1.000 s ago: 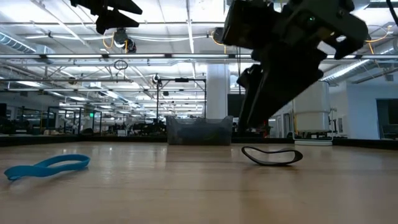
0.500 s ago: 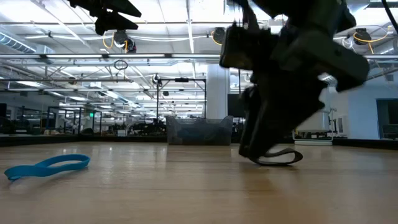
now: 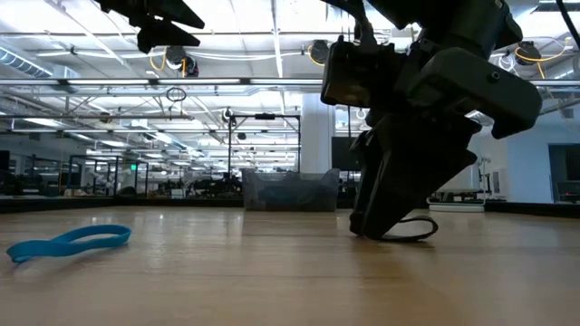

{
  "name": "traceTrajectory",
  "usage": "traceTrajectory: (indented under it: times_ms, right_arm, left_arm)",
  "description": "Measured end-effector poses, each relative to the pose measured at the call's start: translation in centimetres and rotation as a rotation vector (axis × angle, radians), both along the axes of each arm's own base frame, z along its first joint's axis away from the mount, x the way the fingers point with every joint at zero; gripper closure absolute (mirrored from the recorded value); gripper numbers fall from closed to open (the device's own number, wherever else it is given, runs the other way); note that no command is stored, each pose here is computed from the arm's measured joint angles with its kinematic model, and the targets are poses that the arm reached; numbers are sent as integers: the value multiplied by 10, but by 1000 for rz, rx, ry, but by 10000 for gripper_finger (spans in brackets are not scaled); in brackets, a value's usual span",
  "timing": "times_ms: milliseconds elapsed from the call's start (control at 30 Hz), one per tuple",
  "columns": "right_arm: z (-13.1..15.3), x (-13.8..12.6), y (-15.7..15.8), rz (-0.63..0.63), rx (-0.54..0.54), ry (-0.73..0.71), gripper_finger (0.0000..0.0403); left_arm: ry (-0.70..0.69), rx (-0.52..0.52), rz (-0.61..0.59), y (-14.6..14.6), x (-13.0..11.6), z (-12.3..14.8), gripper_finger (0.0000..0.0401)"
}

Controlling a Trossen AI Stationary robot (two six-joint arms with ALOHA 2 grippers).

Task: Pick and place rubber bands into bin
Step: Put the black rubber band into the black bin

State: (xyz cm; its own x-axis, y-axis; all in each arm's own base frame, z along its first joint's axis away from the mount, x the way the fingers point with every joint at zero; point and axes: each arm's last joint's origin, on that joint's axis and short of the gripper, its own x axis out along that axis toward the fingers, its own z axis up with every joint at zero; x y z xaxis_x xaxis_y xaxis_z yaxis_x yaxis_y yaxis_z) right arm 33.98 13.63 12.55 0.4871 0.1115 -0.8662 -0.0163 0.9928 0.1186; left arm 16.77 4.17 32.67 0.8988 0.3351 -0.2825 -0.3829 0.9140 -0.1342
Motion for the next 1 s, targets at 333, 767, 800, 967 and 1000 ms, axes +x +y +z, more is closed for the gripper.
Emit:
traceTrajectory:
  times_ms: [333, 767, 800, 967, 1000]
  right_arm:
    - [0, 0, 0, -73, 46, 8, 241]
    - [0, 0, 0, -102, 55, 18, 264]
    - [0, -1, 0, -102, 54, 19, 272]
    - [-1, -1, -1, -105, 49, 20, 322]
    - [-1, -1, -1, -105, 49, 20, 333]
  left_arm:
    - [0, 0, 1, 0, 0, 0, 171]
    - [0, -1, 2, 0, 0, 0, 171]
    - [0, -1, 2, 0, 0, 0, 171]
    - [0, -1, 2, 0, 0, 0, 171]
    - [0, -1, 2, 0, 0, 0, 171]
